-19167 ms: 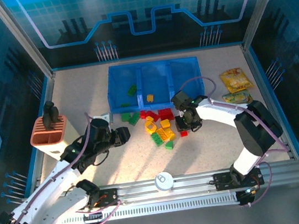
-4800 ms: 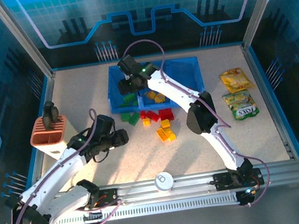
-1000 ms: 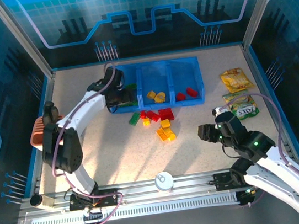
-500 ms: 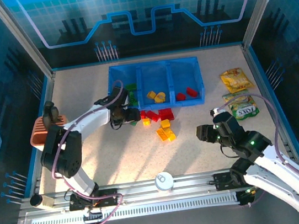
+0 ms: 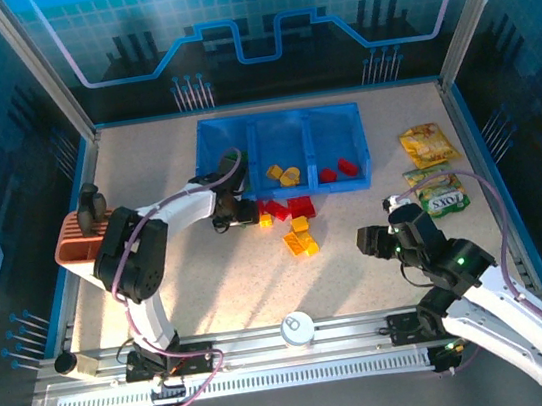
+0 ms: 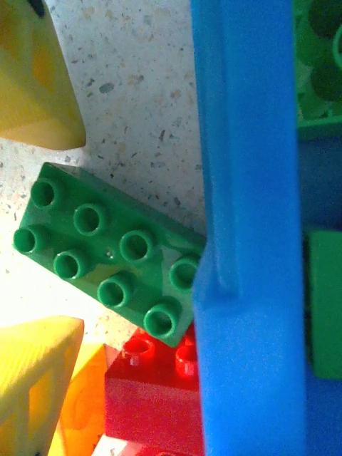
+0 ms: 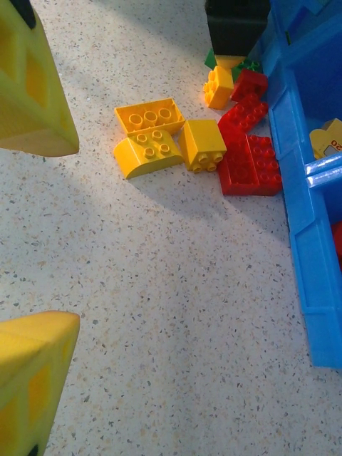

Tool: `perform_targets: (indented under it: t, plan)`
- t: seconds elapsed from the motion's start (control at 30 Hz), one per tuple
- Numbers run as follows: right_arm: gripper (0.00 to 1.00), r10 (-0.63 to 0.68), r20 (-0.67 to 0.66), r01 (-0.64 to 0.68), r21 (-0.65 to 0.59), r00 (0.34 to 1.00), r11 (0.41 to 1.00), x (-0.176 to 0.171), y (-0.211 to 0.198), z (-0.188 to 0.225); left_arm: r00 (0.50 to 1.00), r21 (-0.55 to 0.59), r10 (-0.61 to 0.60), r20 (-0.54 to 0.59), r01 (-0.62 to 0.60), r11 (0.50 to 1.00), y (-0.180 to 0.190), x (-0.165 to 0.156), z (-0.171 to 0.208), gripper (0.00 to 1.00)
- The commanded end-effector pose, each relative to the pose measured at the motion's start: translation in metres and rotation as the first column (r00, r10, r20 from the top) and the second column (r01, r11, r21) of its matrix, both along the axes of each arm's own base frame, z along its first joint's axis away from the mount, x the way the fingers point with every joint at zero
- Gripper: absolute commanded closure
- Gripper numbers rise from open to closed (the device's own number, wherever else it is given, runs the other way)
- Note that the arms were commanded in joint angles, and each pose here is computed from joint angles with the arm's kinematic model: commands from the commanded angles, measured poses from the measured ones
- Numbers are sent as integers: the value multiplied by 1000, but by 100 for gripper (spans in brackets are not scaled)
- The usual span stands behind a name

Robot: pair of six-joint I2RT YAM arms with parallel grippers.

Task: Sort the legos into containers by color
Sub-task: Place the lego in the container, then pick up the lego from the center of the table.

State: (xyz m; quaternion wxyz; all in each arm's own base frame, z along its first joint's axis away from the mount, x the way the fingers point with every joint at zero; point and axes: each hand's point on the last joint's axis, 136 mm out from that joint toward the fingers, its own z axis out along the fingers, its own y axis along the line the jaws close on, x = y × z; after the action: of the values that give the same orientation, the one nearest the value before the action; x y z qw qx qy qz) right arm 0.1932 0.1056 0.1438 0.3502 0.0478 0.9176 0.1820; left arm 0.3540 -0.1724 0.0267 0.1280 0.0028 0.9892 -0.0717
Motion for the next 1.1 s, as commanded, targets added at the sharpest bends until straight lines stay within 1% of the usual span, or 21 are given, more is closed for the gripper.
perform_targets:
  t: [0.0, 0.1, 0.27, 0.5, 0.67, 0.77, 0.9, 1.07]
  plan:
    - [39, -10, -11, 10, -9, 1000, 1000, -1, -2, -4, 999, 39, -24, -23, 25, 999, 2, -3, -5, 43]
    - [40, -9, -11, 9, -7, 1000, 1000, 1, 0, -4, 999, 44, -35, -17, 36, 998, -1, -6, -8, 49]
    - [40, -5, -17, 5, -5, 1000, 1000, 1, 1, -5, 999, 54, -41, -14, 41, 998, -1, -9, -7, 62]
    - [40, -17, -19, 17, -2, 1000, 1000, -3, -3, -10, 999, 50, -42, 16, 42, 998, 3, -21, 10, 76]
    - [40, -24, -27, 24, -1, 999, 1000, -5, -5, -17, 997, 15, -31, 74, 30, 999, 7, -31, 35, 77]
    - [40, -19, -29, 20, 6, 999, 1000, -5, -2, -18, 992, 22, -30, 120, 27, 999, 10, -26, 57, 77]
    - [40, -14, -32, 15, 13, 999, 1000, -3, 0, -18, 984, 25, -28, 175, 24, 999, 11, -9, 88, 76]
    - [40, -8, -41, 9, 17, 999, 1000, -6, 0, -18, 981, -12, 9, 196, -7, 1000, 16, 24, 107, 76]
